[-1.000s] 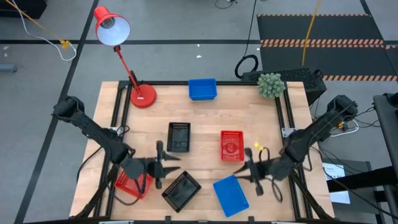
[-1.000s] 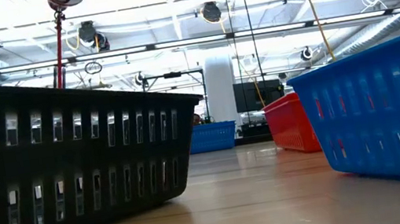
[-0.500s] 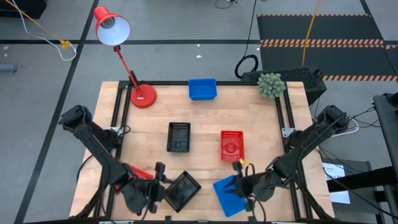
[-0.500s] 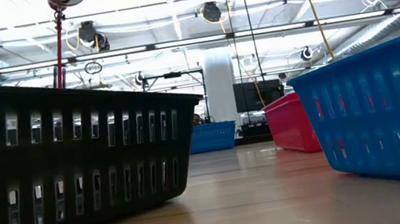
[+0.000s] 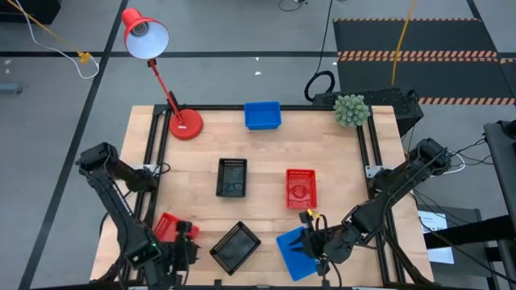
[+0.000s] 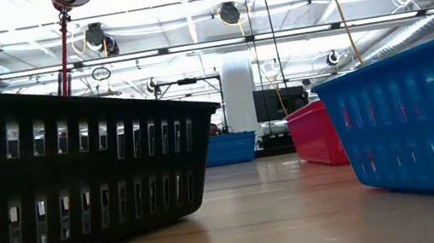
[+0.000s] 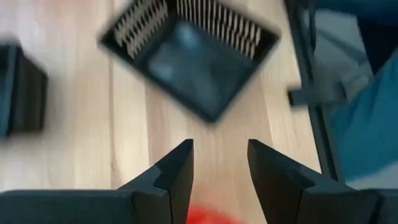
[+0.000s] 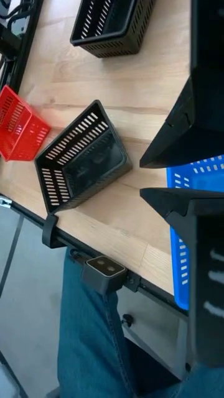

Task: Stack baskets by color
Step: Stack the bottom red bin on top of the top red bins

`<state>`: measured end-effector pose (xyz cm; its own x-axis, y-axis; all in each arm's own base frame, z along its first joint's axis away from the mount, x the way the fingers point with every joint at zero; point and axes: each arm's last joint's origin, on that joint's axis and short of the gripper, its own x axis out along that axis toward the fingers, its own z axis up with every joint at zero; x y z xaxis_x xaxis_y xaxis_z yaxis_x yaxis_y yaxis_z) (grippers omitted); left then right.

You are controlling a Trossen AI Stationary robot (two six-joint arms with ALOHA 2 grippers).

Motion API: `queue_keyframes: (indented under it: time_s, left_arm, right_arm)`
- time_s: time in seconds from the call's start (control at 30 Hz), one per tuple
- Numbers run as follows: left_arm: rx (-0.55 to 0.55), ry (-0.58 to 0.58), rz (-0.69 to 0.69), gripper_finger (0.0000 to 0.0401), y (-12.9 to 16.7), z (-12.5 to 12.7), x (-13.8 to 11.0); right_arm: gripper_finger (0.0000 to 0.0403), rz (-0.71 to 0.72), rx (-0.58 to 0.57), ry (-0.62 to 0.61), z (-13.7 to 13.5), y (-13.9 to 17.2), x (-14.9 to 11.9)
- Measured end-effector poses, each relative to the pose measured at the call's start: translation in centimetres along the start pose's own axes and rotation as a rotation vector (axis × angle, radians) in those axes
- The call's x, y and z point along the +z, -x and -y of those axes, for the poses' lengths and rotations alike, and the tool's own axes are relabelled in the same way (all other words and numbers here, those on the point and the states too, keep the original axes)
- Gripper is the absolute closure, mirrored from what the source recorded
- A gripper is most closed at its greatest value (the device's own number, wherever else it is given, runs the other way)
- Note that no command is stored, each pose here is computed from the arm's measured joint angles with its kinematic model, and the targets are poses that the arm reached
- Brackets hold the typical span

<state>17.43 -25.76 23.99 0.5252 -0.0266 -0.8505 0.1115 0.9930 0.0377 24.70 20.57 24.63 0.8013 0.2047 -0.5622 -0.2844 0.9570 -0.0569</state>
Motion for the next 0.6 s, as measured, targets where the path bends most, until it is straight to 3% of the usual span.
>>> queue_keyframes:
  time_s: [0.13,0.33,0.6]
  left_arm:
    - [-0.001,0.087,-0.111,0.0247,0.6,0.3,-1.6]
    - [0.024,0.037,-0.217,0.0247,1.5,0.9,-4.4]
    - [0.078,0.062,-0.283,0.0247,0.6,0.5,-7.0]
  right_arm:
    - [0.0346,0.0,0.001,0.0,0.0,0.0,0.0]
    - [0.0346,0.001,0.01,0.006,-0.4,0.1,-0.1]
    - [0.0346,0.007,0.023,0.055,-0.8,0.3,-0.1]
